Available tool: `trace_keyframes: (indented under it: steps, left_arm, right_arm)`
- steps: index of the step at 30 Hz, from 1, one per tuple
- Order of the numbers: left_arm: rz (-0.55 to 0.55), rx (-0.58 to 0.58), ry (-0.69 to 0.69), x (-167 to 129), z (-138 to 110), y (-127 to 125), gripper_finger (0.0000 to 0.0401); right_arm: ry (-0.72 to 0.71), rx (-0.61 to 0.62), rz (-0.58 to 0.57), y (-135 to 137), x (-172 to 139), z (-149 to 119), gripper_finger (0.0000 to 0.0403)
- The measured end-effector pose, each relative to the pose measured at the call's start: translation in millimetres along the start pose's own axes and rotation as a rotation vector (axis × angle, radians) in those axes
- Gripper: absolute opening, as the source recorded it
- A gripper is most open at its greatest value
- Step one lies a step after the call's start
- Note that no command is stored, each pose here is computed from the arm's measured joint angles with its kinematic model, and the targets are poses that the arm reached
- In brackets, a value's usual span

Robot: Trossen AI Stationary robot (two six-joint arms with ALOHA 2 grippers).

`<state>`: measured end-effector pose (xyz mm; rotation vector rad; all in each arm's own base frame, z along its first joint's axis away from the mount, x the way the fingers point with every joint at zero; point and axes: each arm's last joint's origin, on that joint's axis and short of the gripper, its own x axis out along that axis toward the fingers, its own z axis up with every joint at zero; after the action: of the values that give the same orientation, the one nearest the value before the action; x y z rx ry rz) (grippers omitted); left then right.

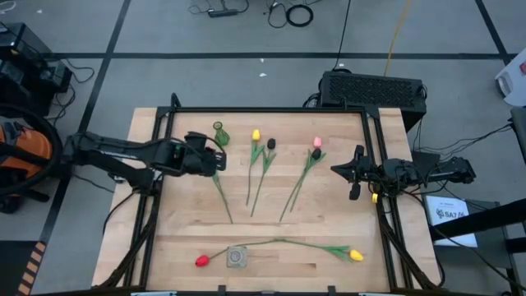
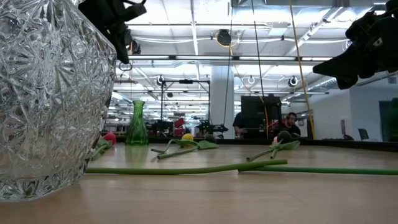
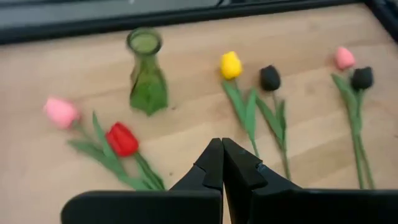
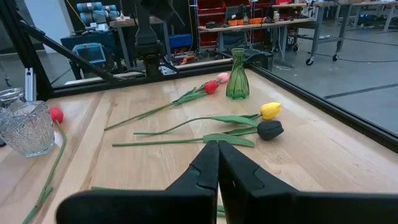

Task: Sort flowers into vase by color
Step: Put the top red flower into the green vase

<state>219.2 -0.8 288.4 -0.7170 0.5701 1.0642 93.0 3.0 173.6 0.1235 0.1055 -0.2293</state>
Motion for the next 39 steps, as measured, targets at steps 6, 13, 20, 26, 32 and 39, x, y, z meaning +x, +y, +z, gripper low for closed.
trace_keyframes:
  steps: [6, 13, 20, 26, 32, 39]
  left_arm:
    - [0.012, 0.001, 0.020, 5.7, -3.8, -4.2, 0.0007]
    - [0.016, 0.004, 0.022, 7.5, -4.6, -5.3, 0.0029]
    - [0.017, 0.004, 0.022, 7.5, -4.7, -5.4, 0.0031]
    - [0.017, 0.005, 0.022, 7.5, -4.7, -5.4, 0.0032]
    - [0.017, 0.005, 0.022, 7.5, -4.7, -5.4, 0.0032]
    - [0.017, 0.005, 0.022, 7.5, -4.7, -5.4, 0.0032]
  right_arm:
    - [0.000, 0.000, 0.000, 0.0, 0.0, 0.0, 0.0000]
    - [0.000, 0.000, 0.000, 0.0, 0.0, 0.0, 0.0000]
    - [0.000, 0.000, 0.000, 0.0, 0.0, 0.0, 0.0000]
    - [0.000, 0.000, 0.000, 0.0, 0.0, 0.0, 0.0000]
    - [0.000, 0.000, 0.000, 0.0, 0.0, 0.0, 0.0000]
    - [0.000, 0.000, 0.000, 0.0, 0.0, 0.0, 0.0000]
